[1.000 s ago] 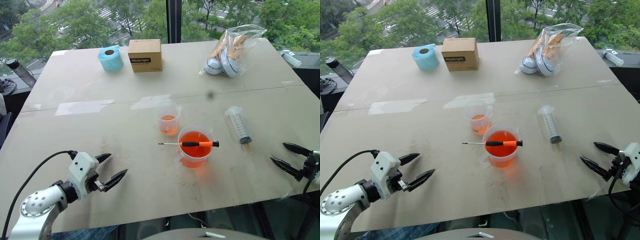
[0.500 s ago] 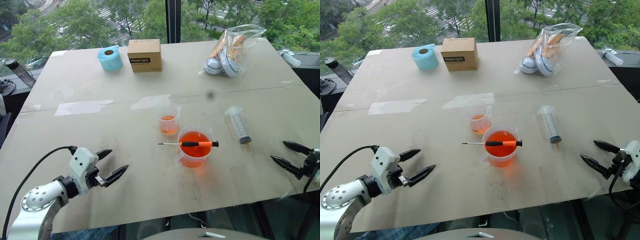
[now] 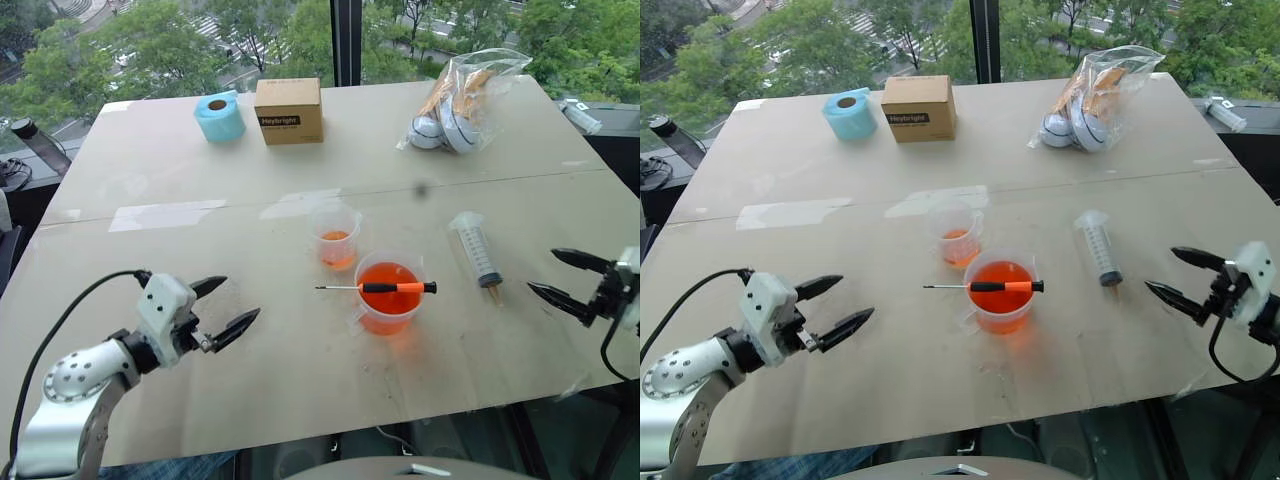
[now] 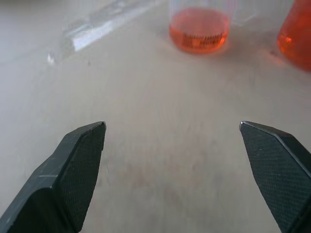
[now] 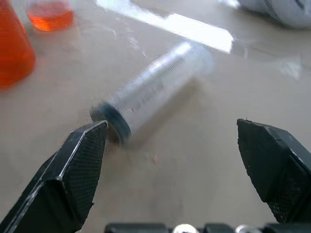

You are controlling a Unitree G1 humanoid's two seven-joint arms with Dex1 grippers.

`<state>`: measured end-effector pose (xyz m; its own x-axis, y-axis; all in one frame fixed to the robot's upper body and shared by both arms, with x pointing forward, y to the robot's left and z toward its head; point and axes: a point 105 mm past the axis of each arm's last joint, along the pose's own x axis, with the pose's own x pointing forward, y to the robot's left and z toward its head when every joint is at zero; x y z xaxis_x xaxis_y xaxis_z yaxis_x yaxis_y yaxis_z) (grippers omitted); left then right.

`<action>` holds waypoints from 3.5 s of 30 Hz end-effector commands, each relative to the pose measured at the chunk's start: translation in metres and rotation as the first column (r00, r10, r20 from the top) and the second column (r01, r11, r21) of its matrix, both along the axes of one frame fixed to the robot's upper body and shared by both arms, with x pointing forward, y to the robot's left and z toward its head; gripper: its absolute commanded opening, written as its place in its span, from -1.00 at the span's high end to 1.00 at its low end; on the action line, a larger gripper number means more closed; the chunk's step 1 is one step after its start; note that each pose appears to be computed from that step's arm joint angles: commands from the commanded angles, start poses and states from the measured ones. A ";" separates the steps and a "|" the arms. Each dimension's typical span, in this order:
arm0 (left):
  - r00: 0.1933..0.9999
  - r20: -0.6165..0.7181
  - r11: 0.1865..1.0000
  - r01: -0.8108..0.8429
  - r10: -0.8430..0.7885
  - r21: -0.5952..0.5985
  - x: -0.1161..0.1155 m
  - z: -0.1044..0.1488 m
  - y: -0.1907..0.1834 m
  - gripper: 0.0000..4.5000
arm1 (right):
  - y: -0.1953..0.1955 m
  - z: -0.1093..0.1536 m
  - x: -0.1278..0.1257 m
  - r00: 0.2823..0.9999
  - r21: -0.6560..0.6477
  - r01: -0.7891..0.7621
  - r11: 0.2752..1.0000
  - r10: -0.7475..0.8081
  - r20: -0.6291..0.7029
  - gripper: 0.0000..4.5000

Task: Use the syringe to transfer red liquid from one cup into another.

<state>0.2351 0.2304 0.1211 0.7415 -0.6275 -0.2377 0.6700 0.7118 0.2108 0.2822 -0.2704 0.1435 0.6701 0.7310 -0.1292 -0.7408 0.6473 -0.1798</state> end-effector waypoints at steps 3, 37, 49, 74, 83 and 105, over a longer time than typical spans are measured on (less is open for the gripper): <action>0.964 0.103 0.969 0.247 -0.247 0.010 -0.005 0.058 -0.034 -1.00 | 0.087 0.079 -0.011 0.943 -0.065 -0.326 0.943 0.329 0.053 -0.99; 0.866 0.009 0.864 0.498 -0.500 0.069 -0.043 0.091 -0.075 -1.00 | 0.194 0.054 -0.037 0.761 -0.441 -0.642 0.627 0.594 -0.261 0.98; 0.835 0.158 0.840 0.540 -0.528 -0.048 -0.038 0.127 -0.098 -1.00 | 0.136 0.121 0.015 0.883 -0.075 -0.442 0.894 0.419 -0.214 0.98; 0.917 0.165 0.930 0.368 -0.364 0.008 0.008 0.128 -0.126 -1.00 | -0.022 0.057 0.148 0.864 -0.300 0.452 0.840 -0.496 -0.087 -0.87; 0.915 0.155 0.928 0.372 -0.372 0.032 0.010 0.126 -0.119 -1.00 | 0.059 0.044 0.093 0.853 -0.244 0.142 0.959 -0.244 -0.461 -0.98; 0.917 0.143 0.929 0.367 -0.371 0.053 0.009 0.120 -0.122 -1.00 | 0.081 0.035 0.083 0.642 -0.475 0.281 0.834 -0.531 -0.553 -0.98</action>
<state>0.2481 0.1088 0.2341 0.4791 -0.8582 -0.1842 0.8577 0.4132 0.3058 0.3652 -0.1917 0.1623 0.5083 0.2306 -0.8297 -0.4199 0.9075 -0.0050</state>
